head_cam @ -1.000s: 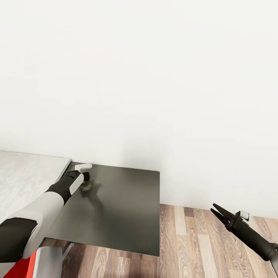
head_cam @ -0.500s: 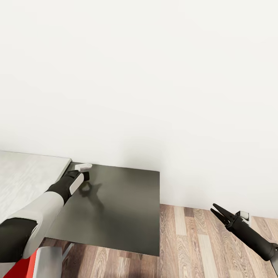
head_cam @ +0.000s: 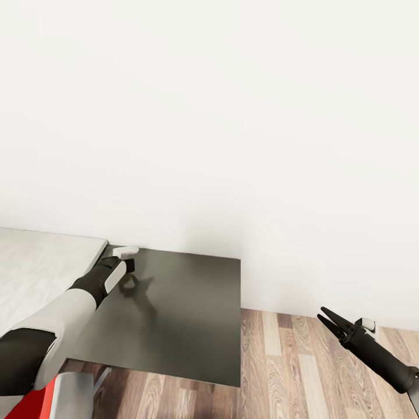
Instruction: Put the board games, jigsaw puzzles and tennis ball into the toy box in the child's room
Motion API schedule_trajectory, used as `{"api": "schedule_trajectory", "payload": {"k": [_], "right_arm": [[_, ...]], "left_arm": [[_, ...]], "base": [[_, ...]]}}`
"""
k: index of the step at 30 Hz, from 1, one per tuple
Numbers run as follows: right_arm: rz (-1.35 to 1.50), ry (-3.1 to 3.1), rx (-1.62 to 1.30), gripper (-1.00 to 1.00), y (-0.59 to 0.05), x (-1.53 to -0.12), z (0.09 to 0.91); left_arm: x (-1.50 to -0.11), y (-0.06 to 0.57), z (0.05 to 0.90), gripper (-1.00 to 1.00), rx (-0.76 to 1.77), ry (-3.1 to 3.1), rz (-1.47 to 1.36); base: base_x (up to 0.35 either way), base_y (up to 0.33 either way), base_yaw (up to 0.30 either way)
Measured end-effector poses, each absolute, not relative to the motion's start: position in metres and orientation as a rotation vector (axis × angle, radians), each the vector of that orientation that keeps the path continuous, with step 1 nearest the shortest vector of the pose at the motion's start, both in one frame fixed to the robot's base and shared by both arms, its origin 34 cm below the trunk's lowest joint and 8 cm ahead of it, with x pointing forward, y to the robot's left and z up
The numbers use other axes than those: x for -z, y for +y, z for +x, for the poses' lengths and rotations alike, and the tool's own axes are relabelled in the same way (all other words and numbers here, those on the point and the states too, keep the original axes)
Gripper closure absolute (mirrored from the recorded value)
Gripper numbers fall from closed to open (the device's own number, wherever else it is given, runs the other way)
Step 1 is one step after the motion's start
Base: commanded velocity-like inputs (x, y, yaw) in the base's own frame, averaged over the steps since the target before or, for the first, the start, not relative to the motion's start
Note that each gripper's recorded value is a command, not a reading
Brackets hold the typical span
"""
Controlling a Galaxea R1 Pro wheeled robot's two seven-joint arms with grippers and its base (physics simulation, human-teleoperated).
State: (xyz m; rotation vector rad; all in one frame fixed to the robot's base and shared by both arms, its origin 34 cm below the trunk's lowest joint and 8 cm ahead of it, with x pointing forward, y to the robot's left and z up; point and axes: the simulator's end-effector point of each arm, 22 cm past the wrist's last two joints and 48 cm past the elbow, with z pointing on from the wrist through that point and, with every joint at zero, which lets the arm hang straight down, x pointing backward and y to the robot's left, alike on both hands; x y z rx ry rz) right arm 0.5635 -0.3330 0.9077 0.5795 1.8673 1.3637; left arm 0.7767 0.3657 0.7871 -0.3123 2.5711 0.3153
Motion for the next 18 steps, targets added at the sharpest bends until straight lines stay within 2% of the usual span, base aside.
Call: {"api": "schedule_trajectory", "payload": {"k": [18], "right_arm": [[0.557, 1.846, -1.364, -1.0, -0.333, -0.92, 0.566]], "left_arm": [[-0.795, 0.346, 0.773, 1.0, -0.201, 2.628, -0.275]], "base": [[0.0, 0.0, 0.0]]}}
